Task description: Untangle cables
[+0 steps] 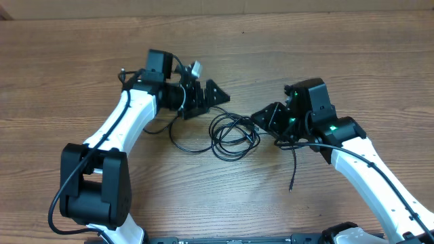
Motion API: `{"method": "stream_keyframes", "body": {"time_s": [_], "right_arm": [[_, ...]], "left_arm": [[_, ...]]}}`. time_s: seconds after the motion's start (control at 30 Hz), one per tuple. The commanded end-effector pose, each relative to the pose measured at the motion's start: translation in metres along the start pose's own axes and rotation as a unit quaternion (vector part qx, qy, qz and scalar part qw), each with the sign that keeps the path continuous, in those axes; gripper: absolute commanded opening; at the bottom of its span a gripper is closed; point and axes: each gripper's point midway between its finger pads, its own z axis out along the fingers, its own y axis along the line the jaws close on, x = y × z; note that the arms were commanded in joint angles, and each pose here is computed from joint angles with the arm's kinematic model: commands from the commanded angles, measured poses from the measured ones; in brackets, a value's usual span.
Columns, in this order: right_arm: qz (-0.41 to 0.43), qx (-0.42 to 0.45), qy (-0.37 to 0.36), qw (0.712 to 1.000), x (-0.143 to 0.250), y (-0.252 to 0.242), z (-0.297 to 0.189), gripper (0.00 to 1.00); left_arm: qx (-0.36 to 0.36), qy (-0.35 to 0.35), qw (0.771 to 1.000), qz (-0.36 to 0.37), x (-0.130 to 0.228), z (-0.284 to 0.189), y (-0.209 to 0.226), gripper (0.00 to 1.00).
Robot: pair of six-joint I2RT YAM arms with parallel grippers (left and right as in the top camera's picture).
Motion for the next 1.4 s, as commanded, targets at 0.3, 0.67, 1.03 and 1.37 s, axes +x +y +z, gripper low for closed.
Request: {"method": "stream_keyframes", "body": {"time_s": [0.3,0.67,1.03,1.37], "right_arm": [[0.079,0.117,-0.064,0.988,-0.041,-0.083,-0.039,0.43],[0.094,0.128,-0.06,0.986,-0.039,-0.092,-0.042,0.43],[0.084,0.135,-0.049,0.986,-0.034,-0.095,-0.043,0.42],[0.087,0.152,-0.027,0.984,-0.022,-0.102,-0.044,0.42]], "left_arm": [[-0.227,-0.042,0.954,-0.189,0.064,-0.031,0.015,1.0],[-0.142,-0.026,0.939,-0.313,0.096,0.06,-0.004,0.82],[-0.195,-0.105,0.904,-0.366,0.11,0.086,0.014,0.56],[-0.213,-0.132,0.918,-0.307,0.092,0.125,0.042,0.04]]}}
